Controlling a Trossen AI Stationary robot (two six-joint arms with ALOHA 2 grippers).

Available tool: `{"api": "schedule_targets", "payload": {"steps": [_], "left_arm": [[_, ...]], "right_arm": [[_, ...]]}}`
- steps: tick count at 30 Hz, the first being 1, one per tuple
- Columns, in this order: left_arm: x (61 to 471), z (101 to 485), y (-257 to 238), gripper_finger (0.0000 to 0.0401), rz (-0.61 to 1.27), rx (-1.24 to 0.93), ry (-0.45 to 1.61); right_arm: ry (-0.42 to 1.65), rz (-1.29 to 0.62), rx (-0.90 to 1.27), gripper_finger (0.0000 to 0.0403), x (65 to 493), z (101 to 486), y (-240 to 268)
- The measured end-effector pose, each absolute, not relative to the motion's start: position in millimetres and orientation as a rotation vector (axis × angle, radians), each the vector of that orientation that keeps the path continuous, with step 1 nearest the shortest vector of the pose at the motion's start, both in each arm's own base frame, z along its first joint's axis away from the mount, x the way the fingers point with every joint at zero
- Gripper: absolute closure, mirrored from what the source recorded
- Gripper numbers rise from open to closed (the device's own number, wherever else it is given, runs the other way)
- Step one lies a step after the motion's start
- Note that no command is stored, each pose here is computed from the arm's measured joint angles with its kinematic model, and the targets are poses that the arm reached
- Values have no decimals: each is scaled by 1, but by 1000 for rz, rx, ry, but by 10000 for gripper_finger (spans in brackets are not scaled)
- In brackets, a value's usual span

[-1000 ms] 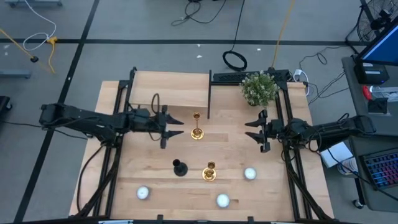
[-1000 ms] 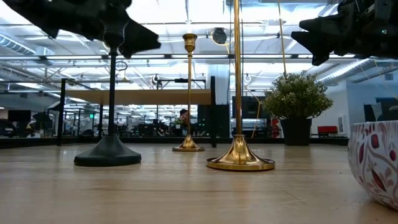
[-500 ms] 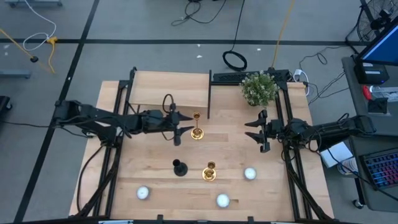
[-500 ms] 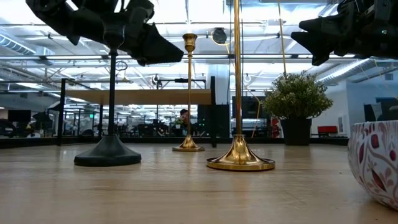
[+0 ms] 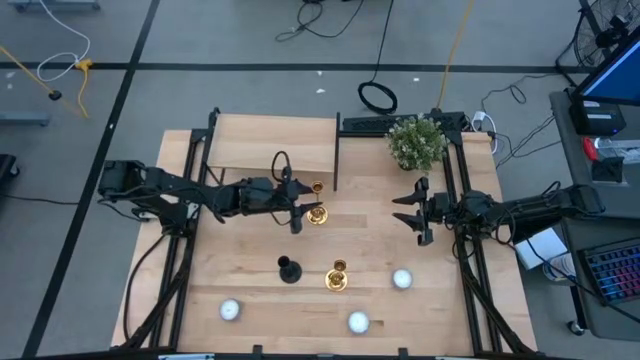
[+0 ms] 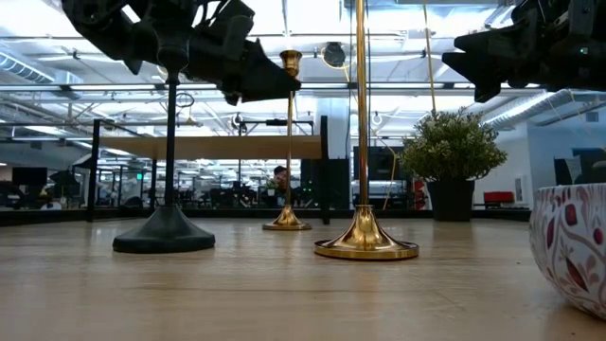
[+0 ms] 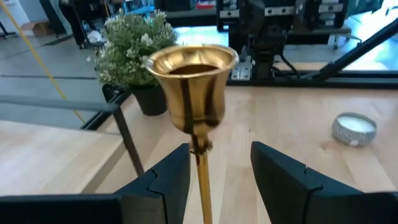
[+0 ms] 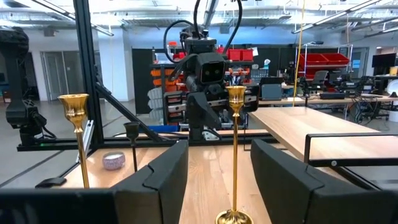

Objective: Pick & Place candle stick holders
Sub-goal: Put the top gold candle holder on the shelf

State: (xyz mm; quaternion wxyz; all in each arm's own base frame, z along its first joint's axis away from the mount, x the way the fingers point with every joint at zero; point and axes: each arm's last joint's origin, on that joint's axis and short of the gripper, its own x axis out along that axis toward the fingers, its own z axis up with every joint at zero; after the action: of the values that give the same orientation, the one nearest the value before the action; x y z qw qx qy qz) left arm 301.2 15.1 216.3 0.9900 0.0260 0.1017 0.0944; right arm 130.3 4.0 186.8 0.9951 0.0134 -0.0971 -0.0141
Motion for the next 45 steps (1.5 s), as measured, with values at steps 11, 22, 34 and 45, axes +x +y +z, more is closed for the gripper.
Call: {"api": "schedule_targets", "payload": {"steps": [11,22,34,45], "left_arm": [[302,218,21,316,240,42,194],[300,222,20,367,242,8,182],[255,283,5,370,191,-34,41],[186,329,5,385,237,-34,-67]], "right_arm": [[-194,-28,27,232,130,187,4],[-183,-24,75,232,131,186,4],[-185,-22,90,232,130,186,4],[-192,-26,90,232,130,187,4]]}}
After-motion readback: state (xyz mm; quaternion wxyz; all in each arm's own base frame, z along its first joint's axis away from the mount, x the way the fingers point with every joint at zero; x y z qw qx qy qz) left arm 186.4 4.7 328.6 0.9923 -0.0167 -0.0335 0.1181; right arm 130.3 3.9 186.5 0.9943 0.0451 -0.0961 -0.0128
